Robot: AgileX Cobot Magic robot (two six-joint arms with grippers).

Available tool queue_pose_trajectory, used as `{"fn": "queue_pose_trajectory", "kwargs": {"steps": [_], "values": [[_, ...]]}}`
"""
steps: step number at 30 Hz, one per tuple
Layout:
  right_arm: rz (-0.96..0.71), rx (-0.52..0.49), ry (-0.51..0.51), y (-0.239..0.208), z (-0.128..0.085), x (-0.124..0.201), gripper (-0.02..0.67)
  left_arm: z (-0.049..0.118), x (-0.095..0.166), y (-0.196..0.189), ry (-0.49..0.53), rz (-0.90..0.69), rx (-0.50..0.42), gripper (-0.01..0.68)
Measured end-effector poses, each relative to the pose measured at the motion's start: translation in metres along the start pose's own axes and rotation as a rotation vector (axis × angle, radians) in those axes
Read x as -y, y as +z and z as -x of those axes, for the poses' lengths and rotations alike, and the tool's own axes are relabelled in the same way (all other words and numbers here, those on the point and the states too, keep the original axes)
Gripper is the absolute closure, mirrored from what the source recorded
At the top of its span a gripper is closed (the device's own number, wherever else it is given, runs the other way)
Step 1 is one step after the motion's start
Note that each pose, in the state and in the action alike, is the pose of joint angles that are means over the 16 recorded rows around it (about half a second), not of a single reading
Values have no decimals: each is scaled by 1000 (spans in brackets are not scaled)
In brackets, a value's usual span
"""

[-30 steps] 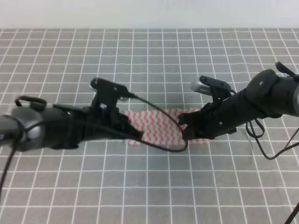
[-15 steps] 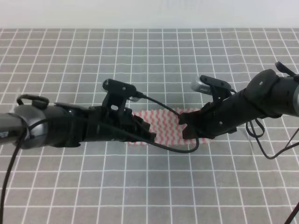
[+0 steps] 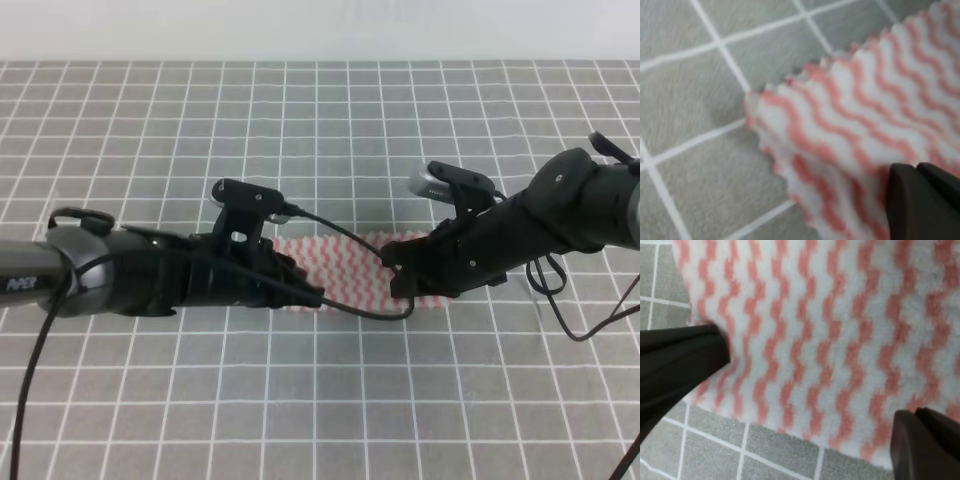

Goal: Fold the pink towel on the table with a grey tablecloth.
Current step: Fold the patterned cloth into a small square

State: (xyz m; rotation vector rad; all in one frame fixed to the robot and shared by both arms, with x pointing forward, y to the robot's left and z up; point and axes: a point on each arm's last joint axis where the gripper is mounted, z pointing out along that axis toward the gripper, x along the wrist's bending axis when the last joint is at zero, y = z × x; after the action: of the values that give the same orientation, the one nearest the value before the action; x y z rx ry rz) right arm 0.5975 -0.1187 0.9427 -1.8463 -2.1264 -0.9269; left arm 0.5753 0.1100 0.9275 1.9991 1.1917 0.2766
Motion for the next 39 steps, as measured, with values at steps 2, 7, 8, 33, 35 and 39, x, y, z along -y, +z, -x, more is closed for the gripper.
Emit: {"fn": "queue_pose_trajectory", "kwargs": {"steps": [2, 7, 8, 33, 35, 39], "values": [[-1, 0, 0, 0, 0, 0, 664, -3, 2, 1, 9, -9, -26, 673], [-1, 0, -2, 0, 0, 0, 664, -8, 2, 1, 32, -16, -85, 673], [0, 0, -2, 0, 0, 0, 664, -9, 1, 0, 37, -14, -96, 673], [-7, -2, -2, -1, -1, 1, 664, -4, -12, -17, 38, 41, -87, 673], [-7, -2, -2, -1, -1, 1, 664, -5, -9, -13, 37, 28, -96, 673], [-7, -2, -2, -1, -1, 1, 664, -10, -4, -8, 35, 8, -135, 673]]}}
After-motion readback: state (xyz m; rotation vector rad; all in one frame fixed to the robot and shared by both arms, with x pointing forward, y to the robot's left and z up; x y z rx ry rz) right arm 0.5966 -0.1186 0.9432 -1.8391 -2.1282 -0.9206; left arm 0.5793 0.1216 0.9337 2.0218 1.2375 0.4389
